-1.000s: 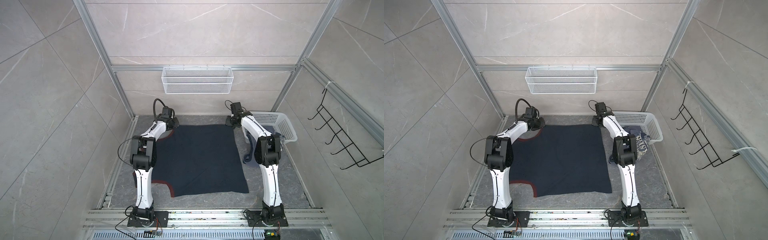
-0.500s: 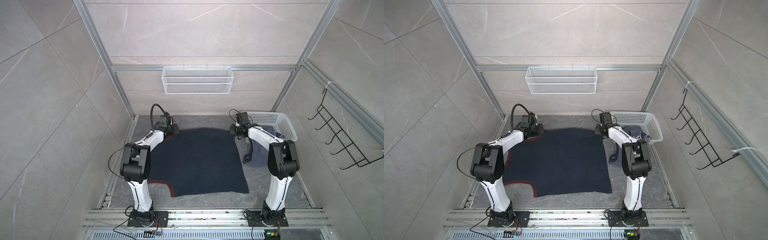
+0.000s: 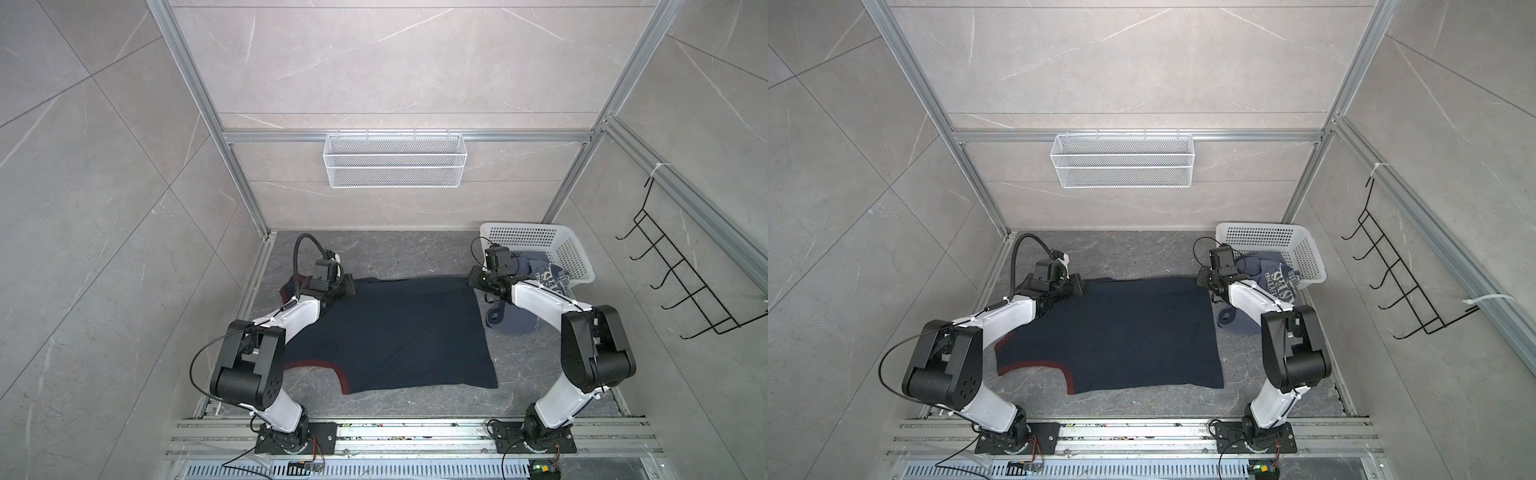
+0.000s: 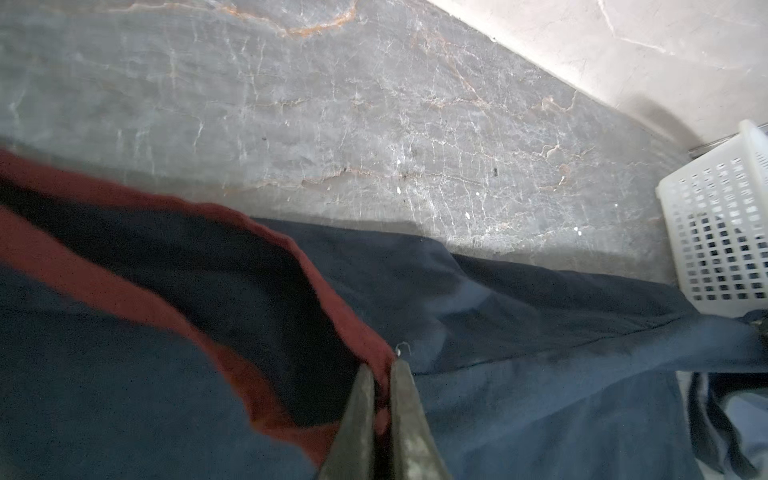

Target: Fold and stack the tank tops

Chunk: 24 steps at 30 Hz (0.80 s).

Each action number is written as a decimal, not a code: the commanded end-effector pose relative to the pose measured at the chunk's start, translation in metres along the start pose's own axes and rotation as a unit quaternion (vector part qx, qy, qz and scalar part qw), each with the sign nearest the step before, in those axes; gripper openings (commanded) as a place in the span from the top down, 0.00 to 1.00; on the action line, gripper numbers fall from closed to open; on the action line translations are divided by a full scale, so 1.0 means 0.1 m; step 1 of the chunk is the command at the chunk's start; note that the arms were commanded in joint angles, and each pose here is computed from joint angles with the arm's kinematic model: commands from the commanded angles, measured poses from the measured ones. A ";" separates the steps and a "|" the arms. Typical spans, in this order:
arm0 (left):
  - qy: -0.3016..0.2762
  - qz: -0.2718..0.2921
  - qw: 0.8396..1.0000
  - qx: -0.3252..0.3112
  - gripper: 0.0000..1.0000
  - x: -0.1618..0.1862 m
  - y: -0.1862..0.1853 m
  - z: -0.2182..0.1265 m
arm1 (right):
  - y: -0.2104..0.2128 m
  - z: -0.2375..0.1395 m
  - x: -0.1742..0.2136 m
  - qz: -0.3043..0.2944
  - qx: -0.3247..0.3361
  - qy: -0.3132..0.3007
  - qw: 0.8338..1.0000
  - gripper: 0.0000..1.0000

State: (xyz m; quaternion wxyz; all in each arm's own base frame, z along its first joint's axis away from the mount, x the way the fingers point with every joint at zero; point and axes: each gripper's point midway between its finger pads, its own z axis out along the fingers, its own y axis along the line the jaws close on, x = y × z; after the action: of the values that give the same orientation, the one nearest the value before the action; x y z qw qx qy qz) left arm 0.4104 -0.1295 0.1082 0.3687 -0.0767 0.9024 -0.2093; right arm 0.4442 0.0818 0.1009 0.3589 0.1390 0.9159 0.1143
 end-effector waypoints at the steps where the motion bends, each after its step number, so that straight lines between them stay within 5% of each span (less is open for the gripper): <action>1: -0.034 -0.013 0.999 0.028 0.94 -0.03 -0.11 -0.14 | -0.08 -0.10 -0.03 0.022 0.003 -0.032 0.999 1.00; 7: -0.012 -0.025 0.999 0.022 0.90 0.37 0.01 -0.22 | -0.23 -0.09 0.27 0.046 0.011 -0.013 0.999 0.90; 12: 0.016 -0.041 0.999 0.022 0.59 0.65 0.07 -0.26 | -0.28 -0.13 0.45 0.067 0.001 0.005 0.998 0.65; 16: 0.008 -0.046 0.999 0.012 0.45 0.54 0.04 -0.44 | -0.30 -0.25 0.41 0.072 0.000 0.008 0.997 0.51; 24: 0.056 -0.061 0.996 -0.043 0.43 0.41 0.05 -0.44 | -0.21 -0.17 0.40 0.071 -0.003 0.059 0.996 0.47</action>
State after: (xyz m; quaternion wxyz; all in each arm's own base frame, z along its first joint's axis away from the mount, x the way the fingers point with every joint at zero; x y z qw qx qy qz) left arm 0.3524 -0.1278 0.1171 0.3371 -0.1189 0.9068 -0.2236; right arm 0.4000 0.0675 0.0874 0.3301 0.1972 0.9117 0.1447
